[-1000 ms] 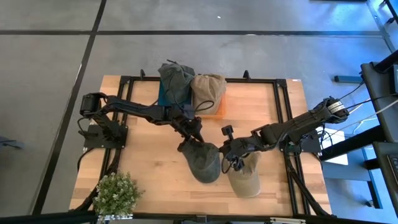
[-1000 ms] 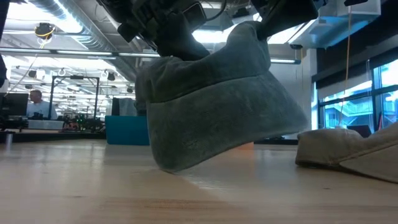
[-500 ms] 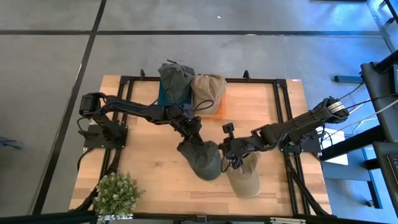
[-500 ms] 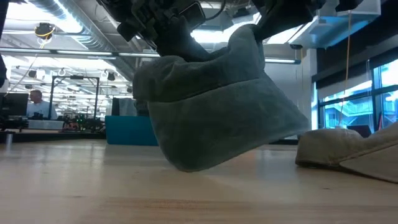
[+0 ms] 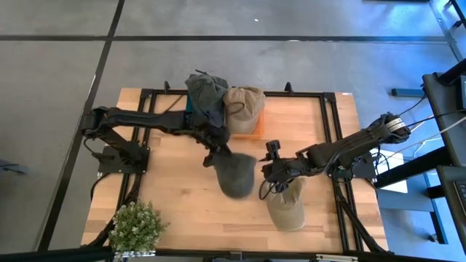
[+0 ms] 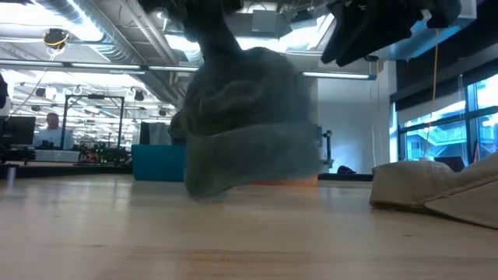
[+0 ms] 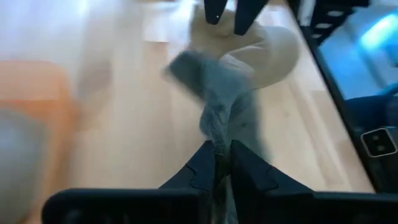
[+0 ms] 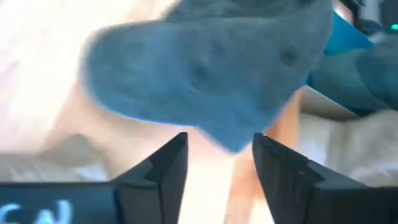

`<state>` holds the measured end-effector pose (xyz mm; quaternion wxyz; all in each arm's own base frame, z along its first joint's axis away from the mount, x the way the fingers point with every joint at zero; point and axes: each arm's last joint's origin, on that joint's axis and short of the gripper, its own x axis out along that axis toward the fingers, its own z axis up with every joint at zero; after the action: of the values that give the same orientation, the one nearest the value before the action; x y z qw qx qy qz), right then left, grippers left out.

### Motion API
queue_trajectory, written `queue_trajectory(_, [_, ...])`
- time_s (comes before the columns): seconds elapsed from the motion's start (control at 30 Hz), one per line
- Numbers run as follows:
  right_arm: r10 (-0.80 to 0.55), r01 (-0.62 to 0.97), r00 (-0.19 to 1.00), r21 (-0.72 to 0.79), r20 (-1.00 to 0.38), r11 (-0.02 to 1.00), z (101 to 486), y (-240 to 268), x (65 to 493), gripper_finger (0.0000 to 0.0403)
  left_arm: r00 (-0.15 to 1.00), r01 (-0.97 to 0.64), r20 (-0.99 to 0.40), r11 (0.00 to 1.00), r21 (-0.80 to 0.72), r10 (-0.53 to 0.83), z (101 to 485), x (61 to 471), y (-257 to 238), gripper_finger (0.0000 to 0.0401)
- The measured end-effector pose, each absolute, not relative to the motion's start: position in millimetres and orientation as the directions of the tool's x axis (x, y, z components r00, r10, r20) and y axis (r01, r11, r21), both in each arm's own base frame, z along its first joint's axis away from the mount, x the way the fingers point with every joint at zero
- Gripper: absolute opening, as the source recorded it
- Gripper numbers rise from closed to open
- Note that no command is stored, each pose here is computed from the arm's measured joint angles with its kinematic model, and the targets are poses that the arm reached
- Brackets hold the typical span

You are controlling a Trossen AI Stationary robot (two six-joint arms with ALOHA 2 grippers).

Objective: Pick & Place hat
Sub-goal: Put the gray cap into the blue bin

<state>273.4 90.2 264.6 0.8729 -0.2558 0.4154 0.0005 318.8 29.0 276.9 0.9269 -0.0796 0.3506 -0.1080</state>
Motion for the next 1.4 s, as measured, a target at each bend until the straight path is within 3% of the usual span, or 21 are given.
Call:
queue_trajectory(0.3, [-0.364, -0.025, 0.6, -0.471, -0.712, 0.882, 277, 70, 255, 0.0217, 0.675, 0.037, -0.738, 0.998, 0.045, 0.009, 378, 296, 34, 0.0025])
queue_trajectory(0.5, [-0.393, 0.04, 0.55, -0.447, -0.737, 0.894, 278, 60, 248, 0.0215, 0.593, -0.05, -0.785, 0.981, 0.188, 0.181, 416, 270, 44, 0.0026])
queue_trajectory(0.63, [-0.399, 0.053, 0.545, -0.445, -0.737, 0.894, 278, 57, 248, 0.0215, 0.494, -0.147, -0.808, 0.947, 0.286, 0.321, 415, 259, 62, 0.0026])
queue_trajectory(0.9, [-0.402, 0.101, 0.544, -0.418, -0.736, 0.903, 278, 55, 249, 0.0214, 0.374, -0.217, -0.823, 0.903, 0.37, 0.427, 402, 265, 99, 0.0026])
queue_trajectory(1.23, [-0.401, 0.127, 0.545, -0.4, -0.737, 0.908, 278, 55, 249, 0.0214, 0.203, -0.093, -0.895, 0.918, 0.386, 0.397, 354, 301, 128, 0.0026])
queue_trajectory(1.4, [-0.401, 0.125, 0.545, -0.401, -0.737, 0.907, 278, 55, 249, 0.0214, 0.141, -0.113, -0.875, 0.886, 0.45, 0.463, 348, 302, 137, 0.0026])
